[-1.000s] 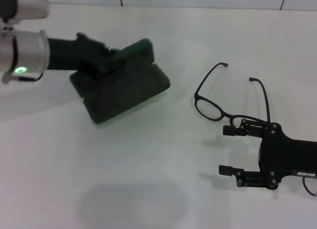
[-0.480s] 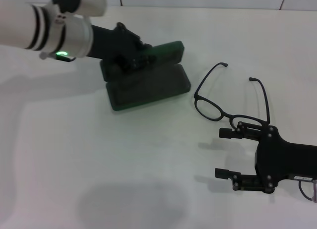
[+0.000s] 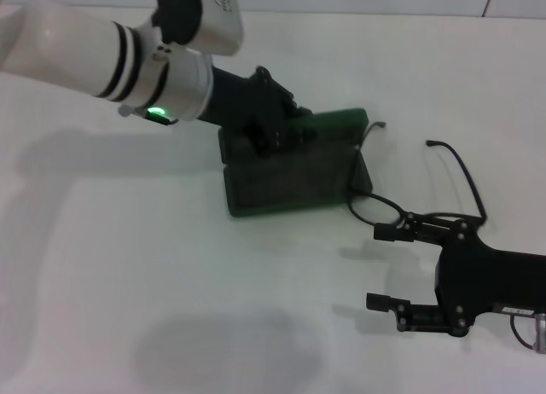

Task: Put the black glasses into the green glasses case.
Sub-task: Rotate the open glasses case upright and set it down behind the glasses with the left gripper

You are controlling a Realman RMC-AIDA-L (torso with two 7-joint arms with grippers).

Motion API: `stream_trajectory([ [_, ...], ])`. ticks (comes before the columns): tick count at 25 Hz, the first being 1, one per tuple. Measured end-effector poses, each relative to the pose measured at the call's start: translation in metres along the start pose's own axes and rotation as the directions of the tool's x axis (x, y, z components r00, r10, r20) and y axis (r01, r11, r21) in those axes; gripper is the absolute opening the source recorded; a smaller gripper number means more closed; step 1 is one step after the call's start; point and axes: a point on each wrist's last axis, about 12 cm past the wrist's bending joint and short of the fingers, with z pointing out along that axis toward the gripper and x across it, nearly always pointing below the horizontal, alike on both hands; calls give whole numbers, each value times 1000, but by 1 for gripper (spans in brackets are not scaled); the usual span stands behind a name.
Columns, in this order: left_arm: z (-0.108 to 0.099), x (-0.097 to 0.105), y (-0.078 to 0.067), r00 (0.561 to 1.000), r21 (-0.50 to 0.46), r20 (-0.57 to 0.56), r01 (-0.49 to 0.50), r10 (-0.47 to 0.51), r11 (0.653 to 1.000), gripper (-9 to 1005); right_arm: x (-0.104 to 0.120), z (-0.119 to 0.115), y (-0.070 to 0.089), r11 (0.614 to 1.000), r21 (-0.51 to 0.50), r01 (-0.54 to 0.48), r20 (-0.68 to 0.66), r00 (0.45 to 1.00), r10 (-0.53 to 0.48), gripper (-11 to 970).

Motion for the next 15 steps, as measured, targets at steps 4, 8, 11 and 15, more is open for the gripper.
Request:
stream_trajectory([
  [4, 8, 0, -6, 999, 15, -26, -25, 25, 1000, 213, 2, -1, 3, 1000, 5, -10, 0, 1000, 10, 738],
  [8, 12, 1, -5, 999, -13, -41, -24, 23, 1000, 248, 4, -3, 6, 1000, 14, -18, 0, 1000, 18, 738],
  [11, 10, 1, -5, 1000, -24, -26, -14, 14, 1000, 334, 4, -4, 7, 1000, 19, -20, 1, 1000, 20, 737],
  [15, 0, -1, -3, 996, -67, 78, 45, -40, 997, 450, 2, -6, 4, 999, 48, -15, 17, 1000, 14, 737],
])
